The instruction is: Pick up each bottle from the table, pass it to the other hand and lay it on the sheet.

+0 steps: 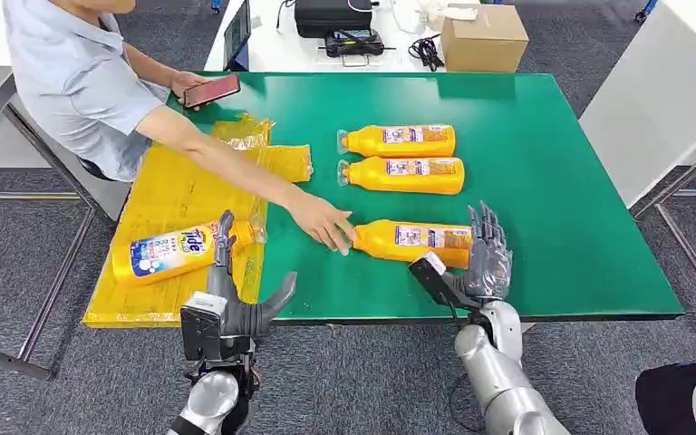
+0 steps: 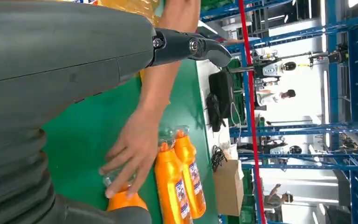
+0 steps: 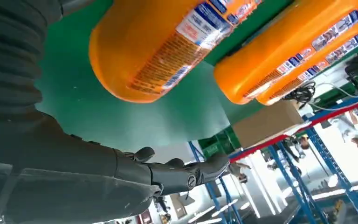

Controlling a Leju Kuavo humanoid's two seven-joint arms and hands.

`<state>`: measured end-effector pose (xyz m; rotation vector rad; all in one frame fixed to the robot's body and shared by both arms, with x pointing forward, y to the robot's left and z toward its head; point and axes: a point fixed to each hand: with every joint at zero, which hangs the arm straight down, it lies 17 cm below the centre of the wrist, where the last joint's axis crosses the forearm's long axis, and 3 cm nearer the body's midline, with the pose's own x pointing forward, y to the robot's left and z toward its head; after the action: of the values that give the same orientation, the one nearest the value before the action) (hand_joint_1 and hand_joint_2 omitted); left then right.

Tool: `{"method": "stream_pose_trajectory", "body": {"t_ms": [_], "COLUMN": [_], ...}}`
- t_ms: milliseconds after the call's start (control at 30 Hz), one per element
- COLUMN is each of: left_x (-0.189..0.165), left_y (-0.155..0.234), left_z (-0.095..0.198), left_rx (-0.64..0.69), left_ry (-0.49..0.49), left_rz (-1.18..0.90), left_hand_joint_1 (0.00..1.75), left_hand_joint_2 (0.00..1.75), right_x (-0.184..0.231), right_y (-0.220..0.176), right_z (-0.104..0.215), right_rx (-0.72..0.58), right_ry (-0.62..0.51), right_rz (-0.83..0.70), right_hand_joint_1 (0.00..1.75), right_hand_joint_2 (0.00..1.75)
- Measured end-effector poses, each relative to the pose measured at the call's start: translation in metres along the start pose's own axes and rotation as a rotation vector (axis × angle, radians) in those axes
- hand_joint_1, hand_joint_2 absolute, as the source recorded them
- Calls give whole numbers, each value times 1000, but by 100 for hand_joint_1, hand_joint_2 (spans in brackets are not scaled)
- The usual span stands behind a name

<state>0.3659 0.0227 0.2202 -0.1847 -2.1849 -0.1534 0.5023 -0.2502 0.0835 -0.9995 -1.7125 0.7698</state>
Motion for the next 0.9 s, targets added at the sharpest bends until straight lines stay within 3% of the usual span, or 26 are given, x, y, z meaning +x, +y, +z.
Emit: {"method": "stream_pose_trajectory", "body": {"t_ms": [667,900], "left_x": [0,-6], "left_y": [-1,-5], "left_z": [-4,-4], "left_rx": [-8,-22], "left_ry": [4,44], "left_rz": [17,64], "left_hand_joint_1": [0,0], "left_hand_joint_2": [175,175], "right_x": [-1,10], "right_y": [14,33], "right_z": [-1,0], "right_rx": [56,139], "right_ry": [-5,-34], "right_rz": [13,18], "right_hand_joint_1": [0,0], "right_hand_joint_2": [175,175]}}
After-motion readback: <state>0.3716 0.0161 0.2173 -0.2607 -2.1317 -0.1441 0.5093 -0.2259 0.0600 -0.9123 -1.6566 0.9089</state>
